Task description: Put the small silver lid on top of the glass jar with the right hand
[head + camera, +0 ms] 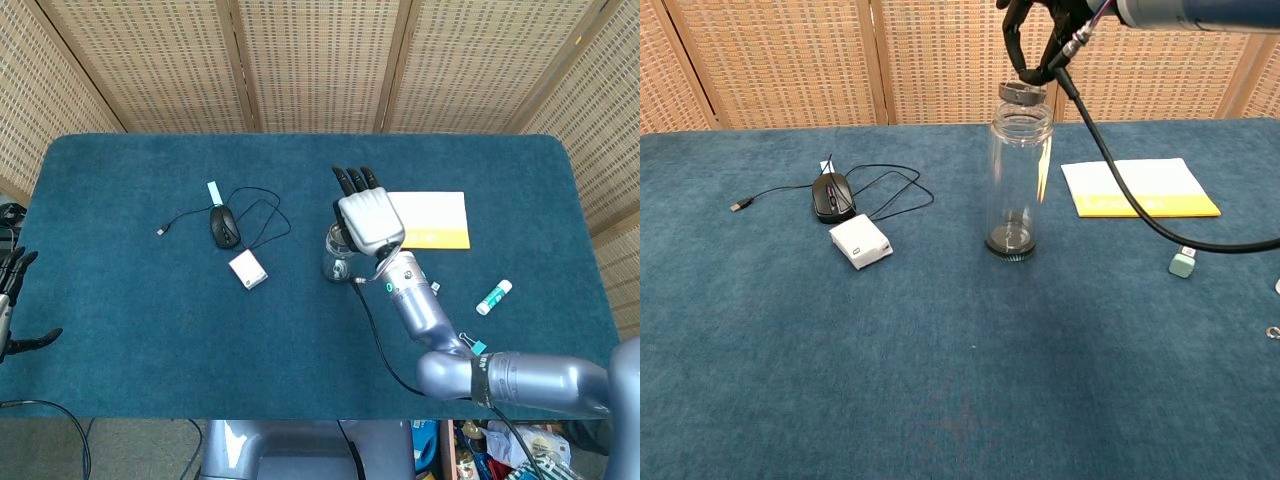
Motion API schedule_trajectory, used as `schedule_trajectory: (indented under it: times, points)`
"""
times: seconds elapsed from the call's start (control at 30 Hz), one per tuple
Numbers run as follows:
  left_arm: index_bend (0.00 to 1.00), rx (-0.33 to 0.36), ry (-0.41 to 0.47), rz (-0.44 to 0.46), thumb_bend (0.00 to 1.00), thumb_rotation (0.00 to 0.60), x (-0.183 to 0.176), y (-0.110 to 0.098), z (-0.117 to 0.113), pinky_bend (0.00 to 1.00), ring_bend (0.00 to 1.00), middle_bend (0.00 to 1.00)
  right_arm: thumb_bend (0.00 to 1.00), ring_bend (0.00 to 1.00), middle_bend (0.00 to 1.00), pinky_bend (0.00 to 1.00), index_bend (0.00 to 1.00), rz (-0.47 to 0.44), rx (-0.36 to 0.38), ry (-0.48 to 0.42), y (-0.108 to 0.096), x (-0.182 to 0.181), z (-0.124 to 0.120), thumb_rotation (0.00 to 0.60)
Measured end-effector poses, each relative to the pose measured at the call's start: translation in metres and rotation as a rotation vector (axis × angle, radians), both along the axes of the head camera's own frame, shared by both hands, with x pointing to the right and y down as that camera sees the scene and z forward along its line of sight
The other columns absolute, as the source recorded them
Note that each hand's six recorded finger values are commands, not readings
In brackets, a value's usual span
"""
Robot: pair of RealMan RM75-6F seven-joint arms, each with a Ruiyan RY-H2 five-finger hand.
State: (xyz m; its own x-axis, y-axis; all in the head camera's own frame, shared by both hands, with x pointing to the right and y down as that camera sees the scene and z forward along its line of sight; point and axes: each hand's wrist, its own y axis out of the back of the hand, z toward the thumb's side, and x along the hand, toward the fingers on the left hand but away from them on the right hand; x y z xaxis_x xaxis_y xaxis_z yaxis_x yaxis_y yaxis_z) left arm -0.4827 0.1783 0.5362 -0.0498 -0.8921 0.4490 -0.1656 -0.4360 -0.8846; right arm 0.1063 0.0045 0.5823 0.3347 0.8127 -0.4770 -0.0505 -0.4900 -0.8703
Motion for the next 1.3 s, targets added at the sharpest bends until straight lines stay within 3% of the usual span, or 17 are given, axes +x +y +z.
schedule_trajectory:
  times: [0.43,0.5,0.57,0.63,0.7,0.73,1.1,1.3]
  points:
    - [0.00,-0.002,0.007,-0.004,0.11,0.600,-0.001,-0.001,0.000,0.00,0.00,0.00,0.59,0.00,0.06,0.00,0.71,0.013,-0.009,0.006,0.005,-0.003,0.012,0.600]
    - [0.00,-0.001,0.007,-0.006,0.11,0.600,-0.002,-0.001,0.000,0.00,0.00,0.00,0.59,0.00,0.06,0.00,0.68,0.012,-0.009,0.013,0.006,-0.002,0.013,0.600]
    - [0.00,-0.002,0.007,-0.007,0.11,0.600,-0.002,-0.001,0.000,0.00,0.00,0.00,0.55,0.00,0.04,0.00,0.52,0.013,-0.014,0.016,0.006,-0.002,0.014,0.600]
    - [0.00,-0.003,0.006,-0.006,0.11,0.600,-0.002,-0.001,0.000,0.00,0.00,0.00,0.42,0.00,0.01,0.00,0.21,0.010,-0.018,0.016,0.007,-0.002,0.015,0.600]
    - [0.00,-0.002,0.007,-0.006,0.11,0.600,-0.002,-0.001,0.000,0.00,0.00,0.00,0.33,0.00,0.00,0.00,0.05,0.003,-0.019,0.015,0.008,-0.002,0.015,0.600]
    - [0.00,-0.001,0.006,-0.006,0.11,0.600,-0.002,-0.001,0.000,0.00,0.00,0.00,0.31,0.00,0.00,0.00,0.01,0.000,-0.018,0.015,0.008,-0.002,0.014,0.600]
    - [0.00,-0.002,0.006,-0.005,0.11,0.600,-0.002,-0.001,0.000,0.00,0.00,0.00,0.30,0.00,0.00,0.00,0.00,-0.009,-0.004,-0.003,0.010,-0.003,0.005,0.600]
    - [0.00,-0.003,0.011,-0.003,0.11,0.600,-0.002,-0.001,0.000,0.00,0.00,0.00,0.30,0.00,0.00,0.00,0.00,-0.006,0.017,-0.036,0.010,0.000,-0.013,0.600]
